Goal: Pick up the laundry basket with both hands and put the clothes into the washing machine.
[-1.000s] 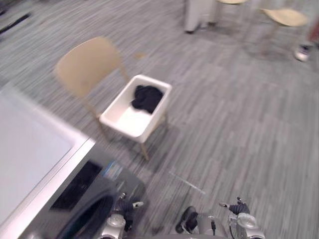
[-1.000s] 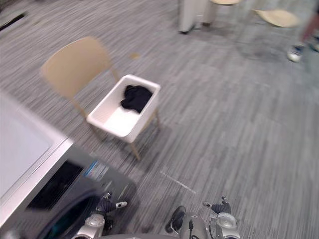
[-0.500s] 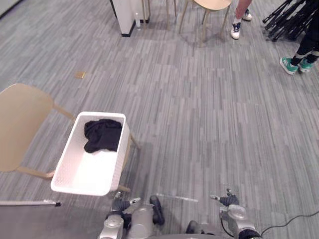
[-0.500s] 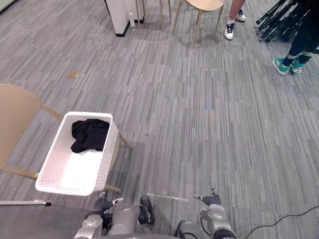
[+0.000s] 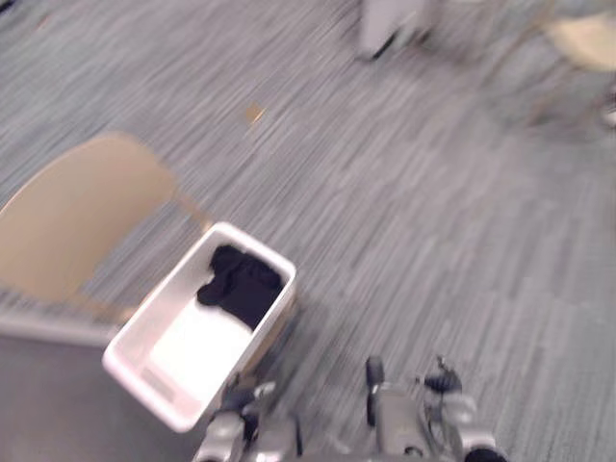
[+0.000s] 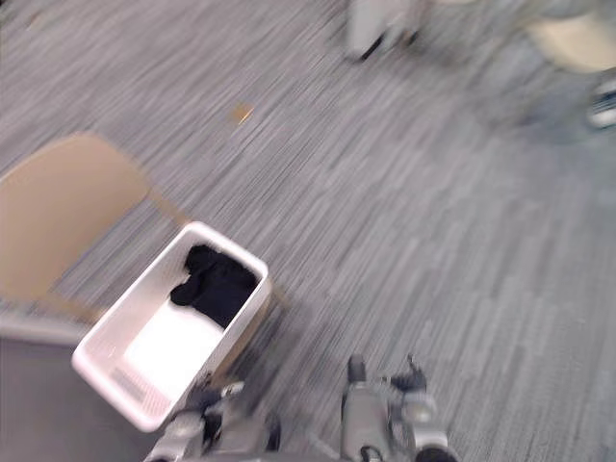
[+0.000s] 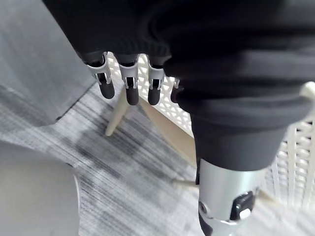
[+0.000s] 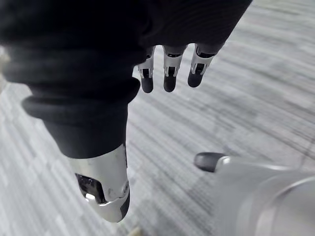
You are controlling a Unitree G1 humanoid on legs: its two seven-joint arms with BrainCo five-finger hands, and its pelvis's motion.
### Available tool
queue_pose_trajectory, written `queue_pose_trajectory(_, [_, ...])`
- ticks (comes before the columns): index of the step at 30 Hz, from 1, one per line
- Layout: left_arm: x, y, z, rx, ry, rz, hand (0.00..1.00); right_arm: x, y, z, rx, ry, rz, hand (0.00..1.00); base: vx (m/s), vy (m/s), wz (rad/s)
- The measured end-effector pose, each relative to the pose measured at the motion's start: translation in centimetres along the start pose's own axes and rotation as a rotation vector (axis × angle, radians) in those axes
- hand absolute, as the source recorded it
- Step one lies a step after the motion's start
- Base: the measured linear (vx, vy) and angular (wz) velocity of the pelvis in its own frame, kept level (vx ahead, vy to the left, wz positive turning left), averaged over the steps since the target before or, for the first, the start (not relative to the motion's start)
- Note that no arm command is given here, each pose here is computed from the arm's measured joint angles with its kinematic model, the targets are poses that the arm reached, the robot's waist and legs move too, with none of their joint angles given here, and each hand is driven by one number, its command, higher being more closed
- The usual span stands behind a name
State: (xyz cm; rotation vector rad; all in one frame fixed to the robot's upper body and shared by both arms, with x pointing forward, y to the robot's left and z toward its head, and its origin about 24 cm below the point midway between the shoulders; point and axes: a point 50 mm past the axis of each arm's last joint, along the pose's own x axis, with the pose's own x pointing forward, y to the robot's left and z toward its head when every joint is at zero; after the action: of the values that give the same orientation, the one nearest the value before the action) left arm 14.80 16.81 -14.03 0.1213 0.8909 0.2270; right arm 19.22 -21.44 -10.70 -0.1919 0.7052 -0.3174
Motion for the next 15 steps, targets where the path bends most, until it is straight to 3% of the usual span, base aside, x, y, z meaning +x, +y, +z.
queue_pose_trajectory(4, [-0.1,-0.7,0.8,0.034,-0.047,-0.031,0.0,0.5,-2.1,0.9,-0.007,-0.045,-0.072,0.0,0.12,-0.128,2.1])
queue_pose_trajectory(8, [-0.1,-0.4,0.7,0.05,-0.041,-0.027,0.0,0.7,-2.9,1.0,0.011,-0.041,-0.116,0.0,0.11,0.149,1.51])
queue_pose_trajectory(15, [-0.2,1.0,-0.4,0.105,-0.02,-0.006,0.0,0.2,-1.7,0.3,0.043,-0.014,-0.101,0.0,0.15,0.169,0.88])
